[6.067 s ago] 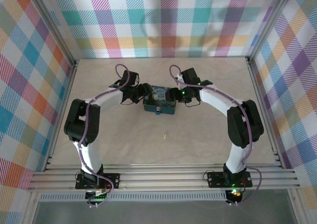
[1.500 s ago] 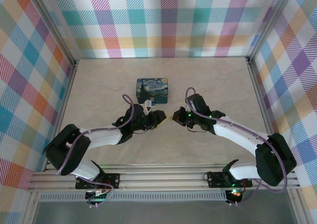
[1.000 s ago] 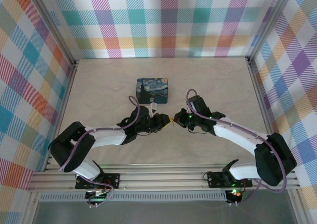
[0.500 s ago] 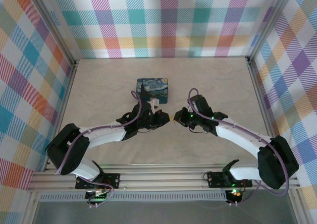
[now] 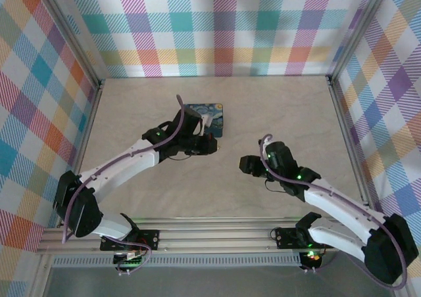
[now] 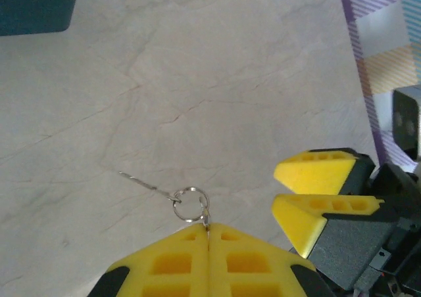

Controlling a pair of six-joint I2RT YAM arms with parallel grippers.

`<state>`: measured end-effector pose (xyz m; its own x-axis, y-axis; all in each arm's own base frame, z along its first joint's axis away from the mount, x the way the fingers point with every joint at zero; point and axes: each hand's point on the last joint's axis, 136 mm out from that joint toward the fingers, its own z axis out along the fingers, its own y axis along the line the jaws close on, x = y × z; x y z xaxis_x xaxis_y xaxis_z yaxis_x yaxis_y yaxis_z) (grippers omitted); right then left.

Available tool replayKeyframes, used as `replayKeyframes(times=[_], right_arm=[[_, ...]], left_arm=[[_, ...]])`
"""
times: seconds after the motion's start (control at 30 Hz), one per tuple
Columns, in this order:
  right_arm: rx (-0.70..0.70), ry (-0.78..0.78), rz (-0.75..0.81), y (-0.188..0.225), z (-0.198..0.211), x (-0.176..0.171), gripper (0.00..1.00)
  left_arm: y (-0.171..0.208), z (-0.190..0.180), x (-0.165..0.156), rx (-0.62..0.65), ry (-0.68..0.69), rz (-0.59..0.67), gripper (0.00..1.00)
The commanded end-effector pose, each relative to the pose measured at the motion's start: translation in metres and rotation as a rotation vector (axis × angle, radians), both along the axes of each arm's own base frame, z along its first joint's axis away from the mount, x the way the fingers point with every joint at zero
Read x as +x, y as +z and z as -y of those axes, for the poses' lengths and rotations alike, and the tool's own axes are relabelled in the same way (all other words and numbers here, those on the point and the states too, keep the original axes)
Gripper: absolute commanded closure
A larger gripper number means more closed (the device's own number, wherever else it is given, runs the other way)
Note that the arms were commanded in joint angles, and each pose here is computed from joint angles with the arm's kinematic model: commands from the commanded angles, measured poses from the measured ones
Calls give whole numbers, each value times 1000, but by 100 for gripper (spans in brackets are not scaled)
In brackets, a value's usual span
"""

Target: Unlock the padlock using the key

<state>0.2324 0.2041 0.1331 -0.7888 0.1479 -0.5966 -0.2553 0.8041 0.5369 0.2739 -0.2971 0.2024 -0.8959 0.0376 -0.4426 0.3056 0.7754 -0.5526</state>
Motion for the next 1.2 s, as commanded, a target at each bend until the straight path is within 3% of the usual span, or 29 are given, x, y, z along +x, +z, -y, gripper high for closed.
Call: replayKeyframes(times=[0.0, 0.27, 0.5, 0.93, 1.03, 1.17], right_arm=[[-140, 127, 307, 21, -3, 7, 49], [-315, 371, 602, 40, -46, 10, 46], [-291, 580, 874, 50, -103, -1, 41], [-248, 699, 984, 54, -151, -6, 43], [-239, 716, 985, 53, -156, -8, 48], [-243, 730, 987, 52, -162, -8, 61]], left_arm=[[-15, -21, -26, 146, -72, -124, 100], [-16, -29, -32, 207, -1, -255, 100], [-17, -37, -32, 221, 128, -331, 100], [-12, -47, -38, 226, 218, -374, 100], [-12, -47, -39, 228, 219, -374, 100], [-12, -48, -39, 229, 225, -370, 100]])
